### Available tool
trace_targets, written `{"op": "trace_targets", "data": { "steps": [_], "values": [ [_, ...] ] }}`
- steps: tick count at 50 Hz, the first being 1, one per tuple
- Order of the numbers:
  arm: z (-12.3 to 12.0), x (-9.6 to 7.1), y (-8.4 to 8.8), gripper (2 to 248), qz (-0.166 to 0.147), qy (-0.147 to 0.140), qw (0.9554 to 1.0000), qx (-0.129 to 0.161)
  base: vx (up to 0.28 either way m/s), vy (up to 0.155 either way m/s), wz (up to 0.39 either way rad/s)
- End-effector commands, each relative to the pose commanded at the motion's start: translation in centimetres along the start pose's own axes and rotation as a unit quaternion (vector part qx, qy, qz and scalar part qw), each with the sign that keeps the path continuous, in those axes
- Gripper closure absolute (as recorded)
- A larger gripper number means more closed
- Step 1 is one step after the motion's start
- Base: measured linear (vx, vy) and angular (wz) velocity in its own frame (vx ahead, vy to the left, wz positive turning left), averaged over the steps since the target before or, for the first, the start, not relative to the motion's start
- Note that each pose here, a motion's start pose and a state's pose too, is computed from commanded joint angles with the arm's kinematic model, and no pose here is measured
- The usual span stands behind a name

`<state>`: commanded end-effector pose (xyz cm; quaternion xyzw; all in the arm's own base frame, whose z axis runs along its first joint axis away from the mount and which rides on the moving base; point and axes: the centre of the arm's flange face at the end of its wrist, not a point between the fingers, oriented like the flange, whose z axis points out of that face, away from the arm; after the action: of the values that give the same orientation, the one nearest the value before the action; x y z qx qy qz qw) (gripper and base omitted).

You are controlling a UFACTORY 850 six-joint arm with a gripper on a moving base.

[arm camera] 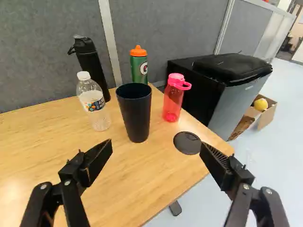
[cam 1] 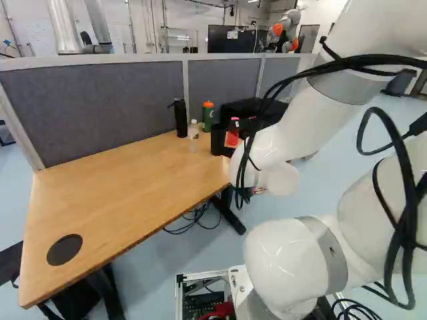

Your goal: Pick up the green bottle from the table

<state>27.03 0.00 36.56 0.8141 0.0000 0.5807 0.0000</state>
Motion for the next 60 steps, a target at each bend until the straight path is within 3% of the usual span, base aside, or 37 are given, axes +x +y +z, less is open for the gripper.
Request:
{"op": "trace_targets", "data": {
  "steps": [28, 60],
  "values": [
    [0.5, 0.4, 0.0, 3, 0.000, 0.001, 1.0000, 0.000, 0.017, 0.000, -0.002],
    [3.3, 4.8, 0.0, 3, 0.000, 0.038, 0.9993, 0.000, 0.000, 0.000, 0.000]
  ]
}}
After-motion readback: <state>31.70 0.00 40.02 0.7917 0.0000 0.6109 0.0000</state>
